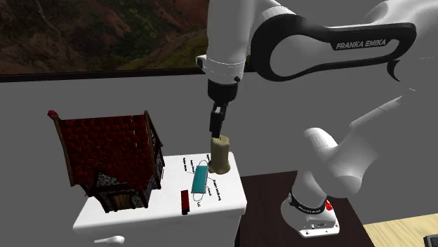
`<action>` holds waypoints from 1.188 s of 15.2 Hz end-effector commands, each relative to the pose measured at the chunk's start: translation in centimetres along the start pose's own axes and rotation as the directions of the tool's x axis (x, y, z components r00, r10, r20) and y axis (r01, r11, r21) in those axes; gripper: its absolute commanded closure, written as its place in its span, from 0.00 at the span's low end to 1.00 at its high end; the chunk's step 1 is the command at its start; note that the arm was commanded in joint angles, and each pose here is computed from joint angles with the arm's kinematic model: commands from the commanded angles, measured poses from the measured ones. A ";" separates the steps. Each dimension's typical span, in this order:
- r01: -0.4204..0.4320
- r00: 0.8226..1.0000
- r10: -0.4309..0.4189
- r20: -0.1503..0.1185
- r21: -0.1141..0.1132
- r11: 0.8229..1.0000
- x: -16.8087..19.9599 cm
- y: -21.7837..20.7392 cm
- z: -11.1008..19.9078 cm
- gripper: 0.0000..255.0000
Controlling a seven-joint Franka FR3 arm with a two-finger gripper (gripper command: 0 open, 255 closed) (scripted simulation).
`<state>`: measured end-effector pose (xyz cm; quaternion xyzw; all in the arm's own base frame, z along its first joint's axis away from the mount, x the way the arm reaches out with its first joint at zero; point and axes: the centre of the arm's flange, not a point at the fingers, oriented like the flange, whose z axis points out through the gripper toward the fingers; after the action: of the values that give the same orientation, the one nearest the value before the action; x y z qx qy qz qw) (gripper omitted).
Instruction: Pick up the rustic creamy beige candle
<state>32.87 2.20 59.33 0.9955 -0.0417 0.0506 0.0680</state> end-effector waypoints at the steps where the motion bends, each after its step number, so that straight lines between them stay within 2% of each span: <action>1: 0.000 1.000 0.000 0.000 0.000 1.000 0.0 0.0 0.0 0.00; 8: -0.137 0.990 0.137 -0.034 0.004 0.991 -3.0 3.0 7.7 0.00; 17: -0.137 0.990 0.137 -0.034 0.004 0.991 -3.4 2.4 11.6 0.00; 18: -0.137 0.990 0.137 -0.034 0.004 0.991 -3.4 2.4 11.7 1.00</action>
<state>30.35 -1.54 47.92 0.9893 -0.1088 0.0727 0.0641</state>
